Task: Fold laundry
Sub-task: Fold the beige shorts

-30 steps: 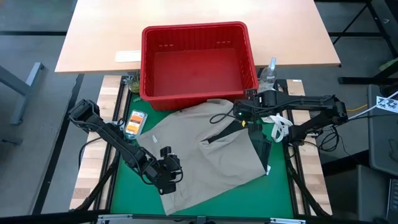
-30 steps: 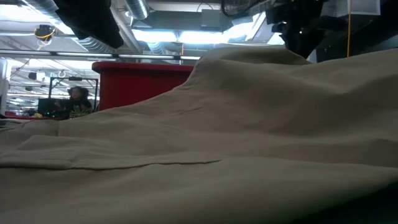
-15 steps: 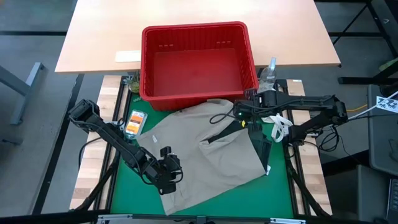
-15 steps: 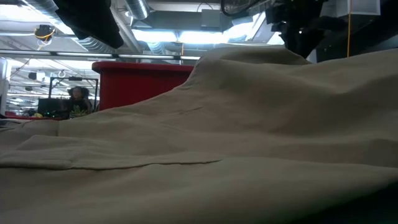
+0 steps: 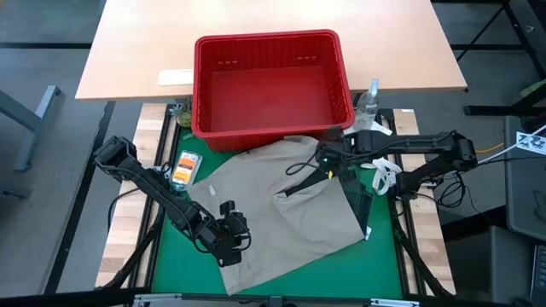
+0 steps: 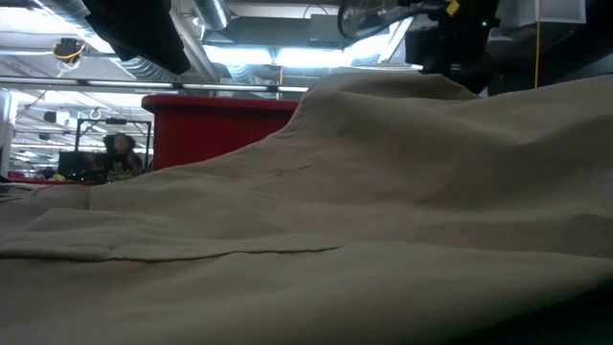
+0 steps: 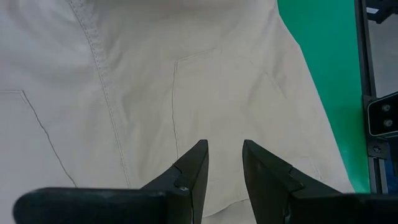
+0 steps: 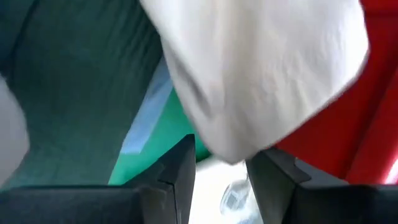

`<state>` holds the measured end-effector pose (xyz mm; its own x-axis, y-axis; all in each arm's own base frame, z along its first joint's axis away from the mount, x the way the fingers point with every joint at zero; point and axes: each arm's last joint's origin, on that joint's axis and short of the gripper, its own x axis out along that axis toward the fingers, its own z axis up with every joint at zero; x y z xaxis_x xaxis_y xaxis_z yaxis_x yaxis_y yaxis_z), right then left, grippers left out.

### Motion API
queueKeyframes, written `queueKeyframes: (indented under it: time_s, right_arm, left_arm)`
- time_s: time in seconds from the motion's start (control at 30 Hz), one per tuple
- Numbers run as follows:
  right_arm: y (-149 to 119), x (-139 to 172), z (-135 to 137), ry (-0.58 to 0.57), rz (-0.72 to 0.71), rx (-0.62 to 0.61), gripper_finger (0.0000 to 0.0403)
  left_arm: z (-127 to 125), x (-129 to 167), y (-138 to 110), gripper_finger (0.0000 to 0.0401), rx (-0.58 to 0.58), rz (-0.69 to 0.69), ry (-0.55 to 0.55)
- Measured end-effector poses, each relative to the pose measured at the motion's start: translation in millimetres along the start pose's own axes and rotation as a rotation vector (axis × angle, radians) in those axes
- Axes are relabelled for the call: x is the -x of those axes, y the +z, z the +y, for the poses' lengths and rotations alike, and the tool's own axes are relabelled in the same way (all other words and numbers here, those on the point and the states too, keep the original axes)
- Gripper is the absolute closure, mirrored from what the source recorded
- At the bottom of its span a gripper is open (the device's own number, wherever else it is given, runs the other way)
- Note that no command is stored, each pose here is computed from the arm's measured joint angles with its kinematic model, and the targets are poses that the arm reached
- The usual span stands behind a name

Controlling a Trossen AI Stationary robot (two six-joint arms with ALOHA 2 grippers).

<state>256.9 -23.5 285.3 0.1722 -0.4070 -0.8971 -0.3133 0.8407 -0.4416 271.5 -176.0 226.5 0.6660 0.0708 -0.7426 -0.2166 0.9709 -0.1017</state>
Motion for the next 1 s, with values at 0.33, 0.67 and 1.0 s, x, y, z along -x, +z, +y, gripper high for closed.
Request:
queueKeyframes:
  time_s: [0.33, 0.67, 1.0]
  right_arm:
    - [8, -17, 12, 0.153, -0.156, 0.142, 0.028]
    - [6, -16, 11, 0.131, -0.125, 0.145, 0.0384]
    - [-6, 30, -6, 0.179, -0.037, 0.136, 0.0397]
  left_arm:
    - [0, 0, 0, 0.0307, 0.0, 0.0, 0.0]
    - [0, 0, 0, 0.0307, 0.0, 0.0, 0.0]
    - [0, 0, 0, 0.0307, 0.0, 0.0, 0.0]
